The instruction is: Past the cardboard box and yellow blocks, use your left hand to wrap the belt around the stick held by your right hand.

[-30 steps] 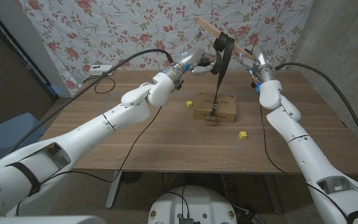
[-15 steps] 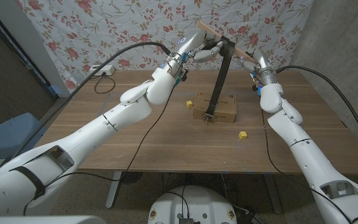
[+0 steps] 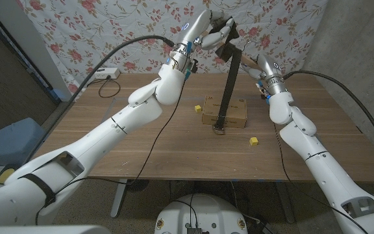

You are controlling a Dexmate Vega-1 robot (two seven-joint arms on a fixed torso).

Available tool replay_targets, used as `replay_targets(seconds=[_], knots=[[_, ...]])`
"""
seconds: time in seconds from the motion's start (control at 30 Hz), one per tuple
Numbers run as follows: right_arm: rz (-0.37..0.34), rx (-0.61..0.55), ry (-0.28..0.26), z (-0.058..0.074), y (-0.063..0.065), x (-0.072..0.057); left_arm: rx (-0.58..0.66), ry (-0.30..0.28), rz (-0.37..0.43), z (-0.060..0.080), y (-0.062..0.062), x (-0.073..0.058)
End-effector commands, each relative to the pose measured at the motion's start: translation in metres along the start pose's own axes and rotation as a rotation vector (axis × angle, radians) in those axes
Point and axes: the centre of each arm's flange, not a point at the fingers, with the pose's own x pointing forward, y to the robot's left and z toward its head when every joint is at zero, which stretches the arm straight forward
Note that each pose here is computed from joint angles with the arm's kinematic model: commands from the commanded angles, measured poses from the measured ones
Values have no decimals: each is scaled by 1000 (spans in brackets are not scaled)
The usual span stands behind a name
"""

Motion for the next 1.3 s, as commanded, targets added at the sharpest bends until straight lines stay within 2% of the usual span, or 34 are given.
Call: replay_targets(seconds=[0.03, 0.23, 0.37, 0.5, 0.63, 0.8, 1.1, 1.3], knots=[[14, -101, -95, 25, 6, -16, 72, 33, 120, 0, 18, 20], [6, -129, -124, 33, 7, -24, 107, 67, 178, -2, 28, 32], [-3, -134, -133, 34, 6, -26, 132, 95, 168, -5, 32, 35], [-25, -158, -162, 39, 6, -31, 219, 156, 143, -10, 39, 39], [-67, -167, -211, 46, 6, -35, 300, 243, 107, -16, 44, 43], [-123, -156, -277, 56, 4, -41, 355, 380, 35, -26, 48, 48], [-176, -87, -360, 68, -3, -49, 232, 619, -64, -60, 55, 47], [-192, -29, -392, 73, -8, -50, 152, 736, -156, -78, 54, 45]])
